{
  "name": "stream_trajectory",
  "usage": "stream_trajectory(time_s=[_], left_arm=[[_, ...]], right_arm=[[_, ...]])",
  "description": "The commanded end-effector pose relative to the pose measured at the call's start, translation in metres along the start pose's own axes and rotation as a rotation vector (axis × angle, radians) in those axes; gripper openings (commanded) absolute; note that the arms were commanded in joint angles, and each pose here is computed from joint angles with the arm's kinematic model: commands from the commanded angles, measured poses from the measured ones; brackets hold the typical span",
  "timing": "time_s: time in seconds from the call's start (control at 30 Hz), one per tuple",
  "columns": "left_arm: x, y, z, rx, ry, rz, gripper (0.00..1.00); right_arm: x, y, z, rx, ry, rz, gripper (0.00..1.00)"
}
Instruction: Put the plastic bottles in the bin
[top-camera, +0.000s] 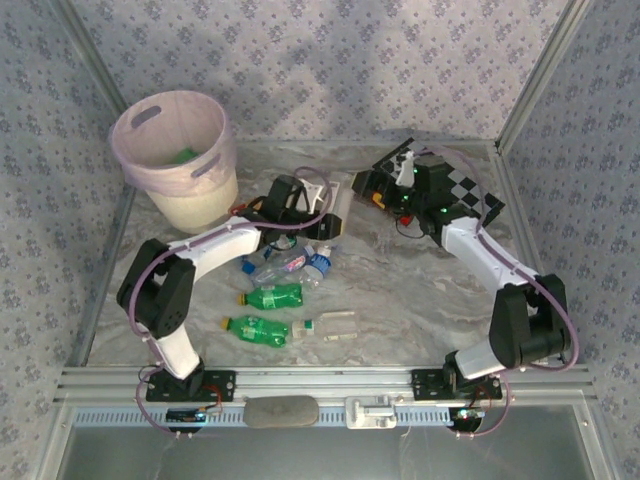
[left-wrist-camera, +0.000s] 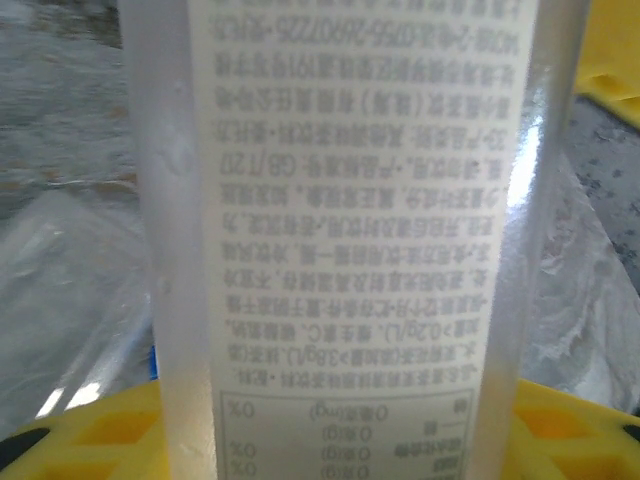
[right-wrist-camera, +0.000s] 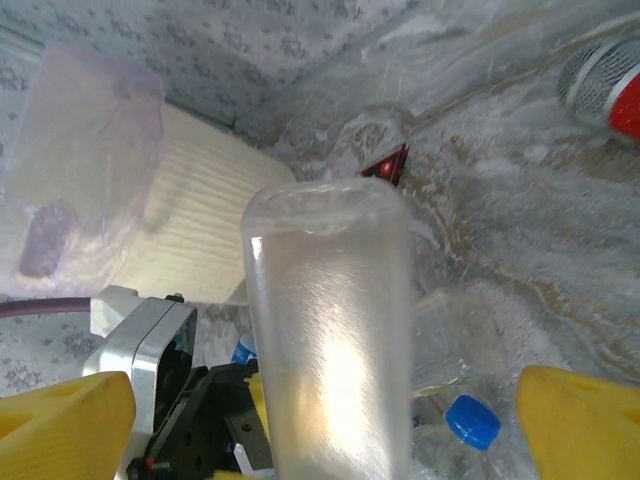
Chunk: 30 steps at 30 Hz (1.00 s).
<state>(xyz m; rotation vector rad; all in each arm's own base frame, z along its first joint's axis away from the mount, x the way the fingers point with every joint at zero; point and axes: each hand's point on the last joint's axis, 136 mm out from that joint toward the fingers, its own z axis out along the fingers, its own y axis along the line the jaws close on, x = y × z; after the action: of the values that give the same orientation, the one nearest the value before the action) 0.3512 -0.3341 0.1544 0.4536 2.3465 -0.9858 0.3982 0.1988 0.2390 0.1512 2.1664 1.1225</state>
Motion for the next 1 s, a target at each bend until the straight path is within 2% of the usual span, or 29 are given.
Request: stream_trajectory(time_s=[0.0, 0.17, 0.4, 0.6, 0.83, 0.97], left_arm=[[-0.036, 0.001, -0.038, -0.032, -0.119, 0.016, 0.45], [-0.073, 0.002, -0.081, -0.107, -0.202, 0.095, 0.45], [-0.135, -0.002, -0.161, -0.234, -0.36, 0.222, 0.45], [-0.175, 0.011, -0.239, -0.435, -0.48, 0.319, 0.46], [-0.196, 0.044, -0.319, -0.633, -0.591, 0.296, 0.47], [-0.2, 0.078, -0.359, -0.762, -0.632, 0.222, 0.48]], right_arm=[[-0.015, 0.001, -0.021, 0.018, -0.077, -0.011, 0.99], [-0.016, -0.018, -0.031, 0.086, -0.111, 0.006, 0.99], [-0.005, -0.037, -0.022, 0.106, -0.098, 0.056, 0.99], [0.001, -0.04, -0.011, 0.087, -0.078, 0.075, 0.99], [0.003, -0.037, 0.0, 0.055, -0.051, 0.08, 0.99], [0.006, -0.04, 0.001, 0.057, -0.042, 0.079, 0.99]])
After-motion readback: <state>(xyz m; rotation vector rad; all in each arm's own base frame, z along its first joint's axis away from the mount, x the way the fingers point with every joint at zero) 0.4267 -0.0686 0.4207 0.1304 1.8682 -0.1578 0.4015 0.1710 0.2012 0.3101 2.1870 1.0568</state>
